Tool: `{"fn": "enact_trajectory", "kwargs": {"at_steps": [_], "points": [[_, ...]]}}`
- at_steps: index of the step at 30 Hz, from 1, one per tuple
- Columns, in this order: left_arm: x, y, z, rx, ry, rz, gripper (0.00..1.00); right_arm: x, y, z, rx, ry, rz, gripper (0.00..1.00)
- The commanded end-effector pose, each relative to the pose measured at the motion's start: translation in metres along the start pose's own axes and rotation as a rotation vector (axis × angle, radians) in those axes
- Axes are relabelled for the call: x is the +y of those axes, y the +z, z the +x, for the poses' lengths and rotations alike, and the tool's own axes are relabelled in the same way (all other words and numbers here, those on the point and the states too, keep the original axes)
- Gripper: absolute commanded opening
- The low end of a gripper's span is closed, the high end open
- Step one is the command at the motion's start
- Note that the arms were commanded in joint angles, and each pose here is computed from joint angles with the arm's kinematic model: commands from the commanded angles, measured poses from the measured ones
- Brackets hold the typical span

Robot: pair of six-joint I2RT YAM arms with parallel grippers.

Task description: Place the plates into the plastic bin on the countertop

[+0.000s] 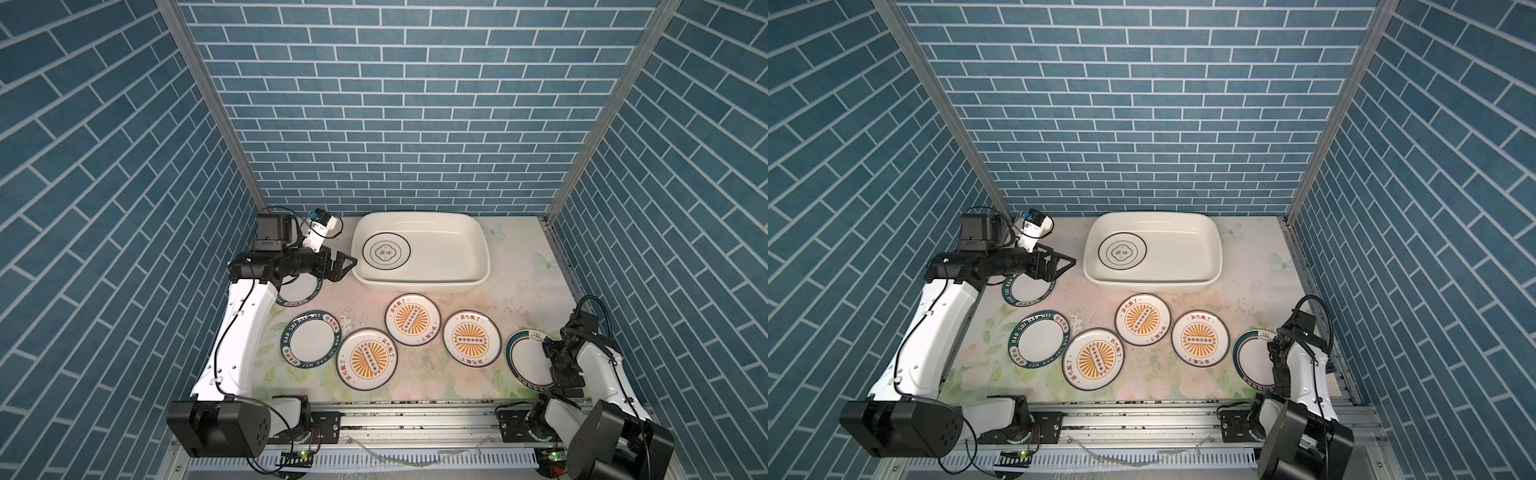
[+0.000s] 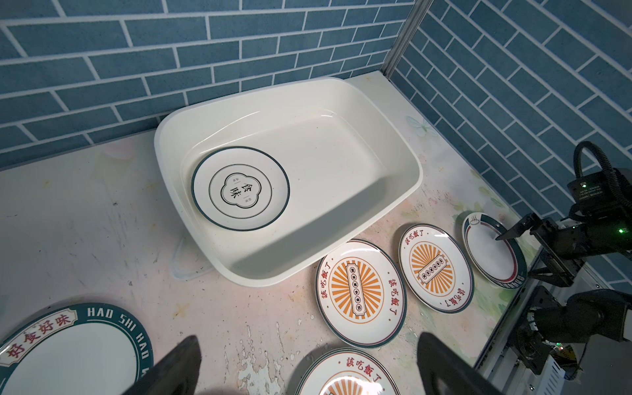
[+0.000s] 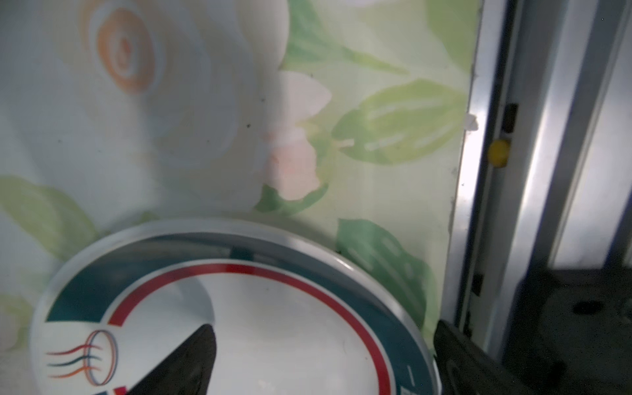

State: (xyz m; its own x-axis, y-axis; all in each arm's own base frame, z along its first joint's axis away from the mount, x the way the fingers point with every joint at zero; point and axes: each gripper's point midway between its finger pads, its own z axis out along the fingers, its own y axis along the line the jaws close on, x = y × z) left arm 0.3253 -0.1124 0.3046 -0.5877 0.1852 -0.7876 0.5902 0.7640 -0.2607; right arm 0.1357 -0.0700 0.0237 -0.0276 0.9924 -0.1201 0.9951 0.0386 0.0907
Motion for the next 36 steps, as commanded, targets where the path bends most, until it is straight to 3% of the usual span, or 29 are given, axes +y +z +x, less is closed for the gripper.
{"fn": "enact_trajectory", "kwargs": {"at_steps": [1,18,36], "points": [[-0.003,-0.001,0.002,-0.004,0.005,-0.004,1.00,0.004,0.005,0.004,0.024,-0.013,-0.032,0.99],[0.000,0.001,0.003,-0.016,-0.013,-0.014,0.99,0.052,0.003,0.000,0.044,-0.023,-0.215,0.98],[0.004,0.004,0.001,-0.022,-0.027,-0.023,1.00,0.131,-0.003,-0.019,0.066,-0.081,-0.376,0.94]]}}
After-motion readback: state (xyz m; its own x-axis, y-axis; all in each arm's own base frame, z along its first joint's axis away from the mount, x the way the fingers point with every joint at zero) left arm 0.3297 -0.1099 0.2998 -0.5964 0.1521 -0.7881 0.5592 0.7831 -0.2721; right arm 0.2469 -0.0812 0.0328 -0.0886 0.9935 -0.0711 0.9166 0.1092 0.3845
